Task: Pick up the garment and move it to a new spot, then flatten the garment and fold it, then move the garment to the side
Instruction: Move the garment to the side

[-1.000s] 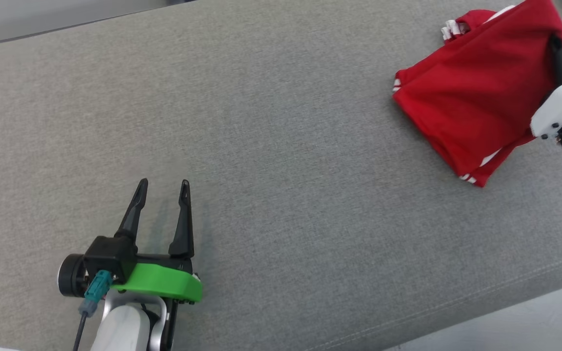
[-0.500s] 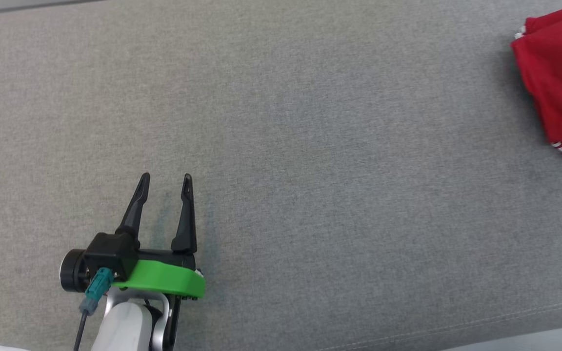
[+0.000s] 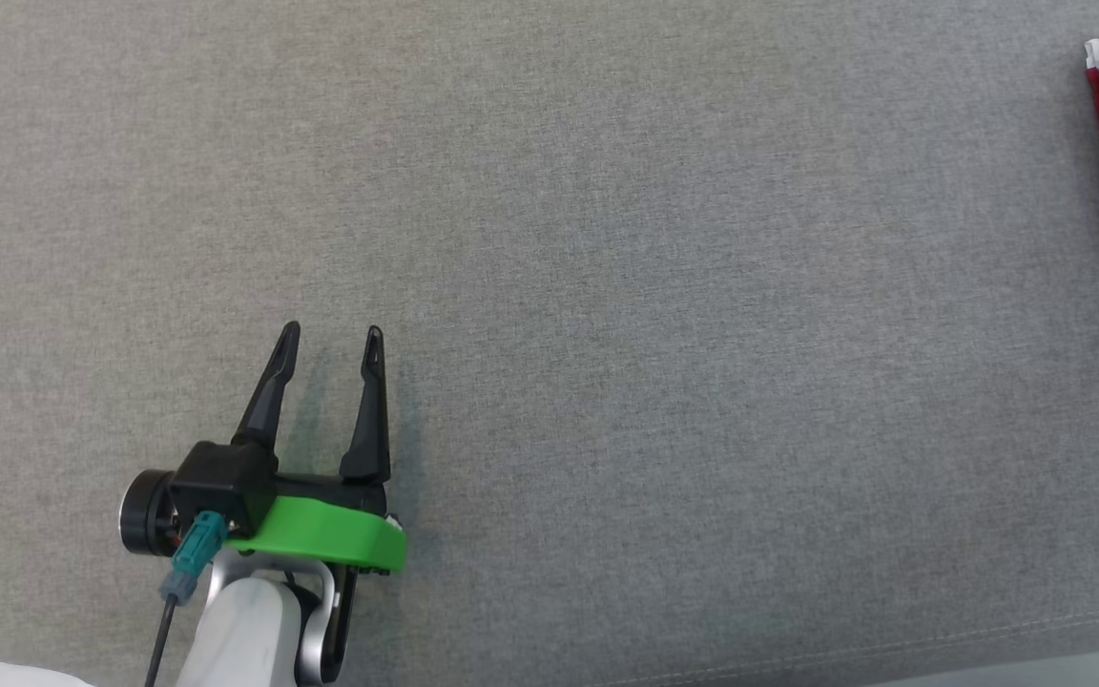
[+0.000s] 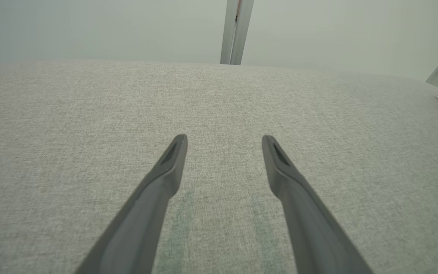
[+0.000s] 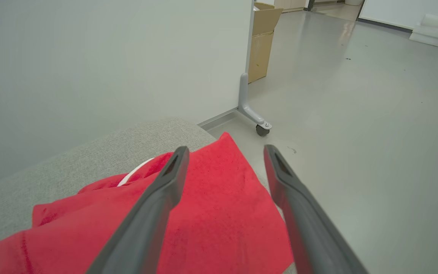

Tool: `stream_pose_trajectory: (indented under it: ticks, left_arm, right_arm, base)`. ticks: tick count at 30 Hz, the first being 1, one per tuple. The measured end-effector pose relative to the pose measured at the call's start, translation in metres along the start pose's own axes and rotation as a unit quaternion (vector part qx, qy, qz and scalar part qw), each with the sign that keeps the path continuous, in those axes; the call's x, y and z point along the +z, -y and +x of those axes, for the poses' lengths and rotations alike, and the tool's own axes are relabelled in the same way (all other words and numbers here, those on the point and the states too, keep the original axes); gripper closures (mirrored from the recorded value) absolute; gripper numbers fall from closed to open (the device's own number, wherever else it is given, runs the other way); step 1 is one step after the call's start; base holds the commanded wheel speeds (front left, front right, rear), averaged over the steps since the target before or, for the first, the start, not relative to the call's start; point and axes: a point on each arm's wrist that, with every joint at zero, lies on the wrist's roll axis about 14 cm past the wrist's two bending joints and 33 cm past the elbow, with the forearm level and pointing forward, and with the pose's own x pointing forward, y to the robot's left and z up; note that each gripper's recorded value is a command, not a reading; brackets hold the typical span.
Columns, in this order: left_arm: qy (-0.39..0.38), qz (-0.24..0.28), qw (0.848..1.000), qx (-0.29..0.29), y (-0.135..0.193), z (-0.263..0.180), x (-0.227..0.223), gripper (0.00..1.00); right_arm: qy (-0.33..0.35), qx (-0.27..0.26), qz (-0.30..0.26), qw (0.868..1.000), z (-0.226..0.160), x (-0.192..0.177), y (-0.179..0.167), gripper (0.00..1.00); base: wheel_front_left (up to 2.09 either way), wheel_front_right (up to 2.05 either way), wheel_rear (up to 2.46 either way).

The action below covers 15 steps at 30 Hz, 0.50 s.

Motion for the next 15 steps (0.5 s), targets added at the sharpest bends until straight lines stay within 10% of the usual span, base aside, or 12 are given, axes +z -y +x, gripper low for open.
stream_pose_trajectory:
  ticks: [15]
  left_arm:
    - [0.038,-0.004,0.999,-0.002,0.004,0.009,0.028,0.00]
  right_arm:
    - [0.126,0.156,-0.030,0.979,-0.026,0.063,-0.102,0.00]
  base:
    - [0.00,0.00,0.00]
